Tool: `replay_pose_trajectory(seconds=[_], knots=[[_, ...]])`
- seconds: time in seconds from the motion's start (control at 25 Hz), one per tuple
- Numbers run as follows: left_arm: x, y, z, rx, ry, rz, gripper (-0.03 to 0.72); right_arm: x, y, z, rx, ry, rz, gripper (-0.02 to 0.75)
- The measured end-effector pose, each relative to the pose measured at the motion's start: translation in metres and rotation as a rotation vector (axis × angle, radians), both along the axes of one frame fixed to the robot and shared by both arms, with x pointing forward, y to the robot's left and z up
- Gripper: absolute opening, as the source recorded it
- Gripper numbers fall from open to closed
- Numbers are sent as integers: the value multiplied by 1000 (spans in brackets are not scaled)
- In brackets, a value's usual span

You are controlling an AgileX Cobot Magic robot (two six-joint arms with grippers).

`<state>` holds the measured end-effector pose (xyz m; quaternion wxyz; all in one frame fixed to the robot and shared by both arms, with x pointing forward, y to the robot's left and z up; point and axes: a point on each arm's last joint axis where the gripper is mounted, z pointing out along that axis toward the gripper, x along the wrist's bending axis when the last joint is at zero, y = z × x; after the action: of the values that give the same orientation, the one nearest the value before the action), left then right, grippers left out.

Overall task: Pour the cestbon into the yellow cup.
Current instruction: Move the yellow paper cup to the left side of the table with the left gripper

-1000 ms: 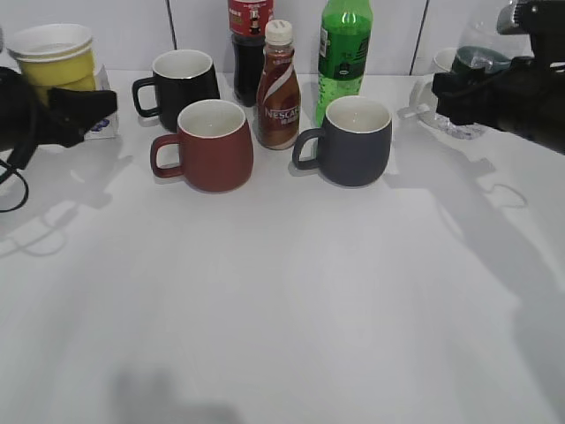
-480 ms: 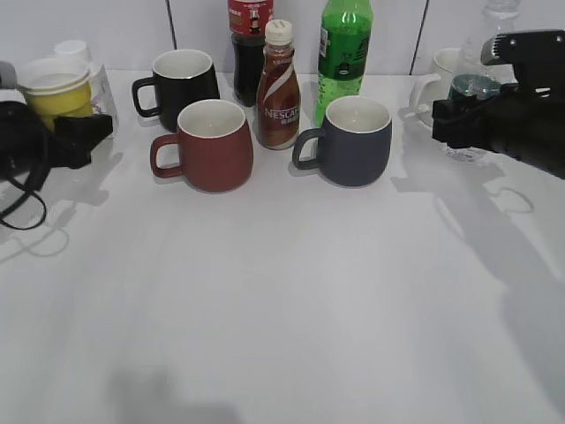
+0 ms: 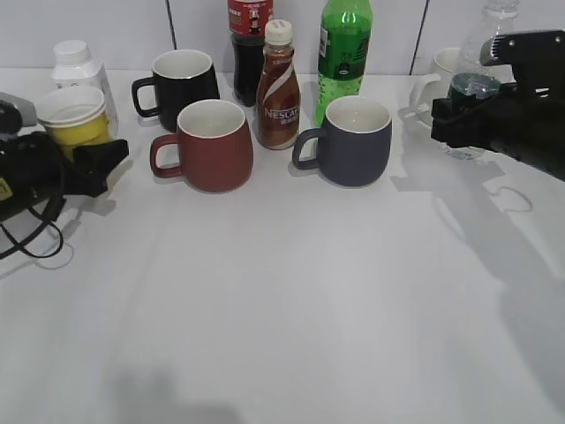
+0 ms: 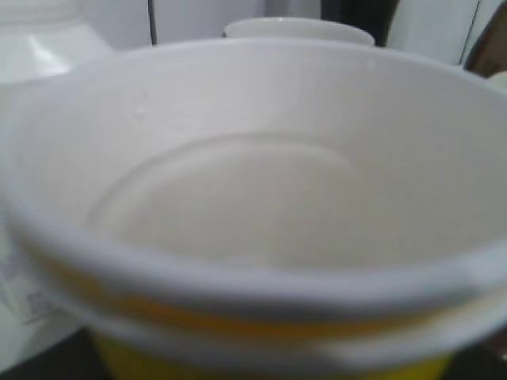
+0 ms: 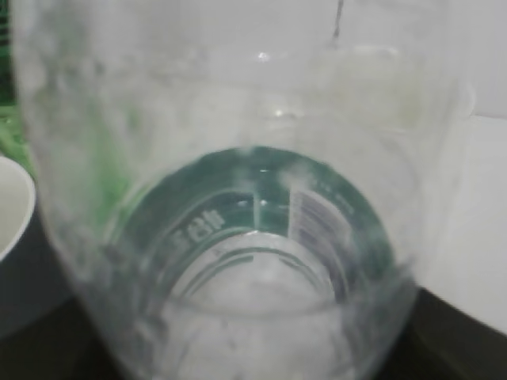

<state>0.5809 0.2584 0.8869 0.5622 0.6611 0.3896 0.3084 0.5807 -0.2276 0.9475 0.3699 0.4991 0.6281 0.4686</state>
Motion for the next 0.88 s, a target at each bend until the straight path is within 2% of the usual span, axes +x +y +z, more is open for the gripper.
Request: replay_pose_trajectory(seconds=[0.52,0.6,0.76,0.88], knots=[[8,-11,-19,17,42,-31,440,0,0,0,1,-2,-3,449],[8,-11,-19,18,44,-29,457,0,0,0,1,-2,-3,449],[9,-10,-20,45,37,-29,543,0,0,0,1,-2,-3,449],[9,-10,-20,51,37,-30,570,0,0,0,1,-2,-3,449]])
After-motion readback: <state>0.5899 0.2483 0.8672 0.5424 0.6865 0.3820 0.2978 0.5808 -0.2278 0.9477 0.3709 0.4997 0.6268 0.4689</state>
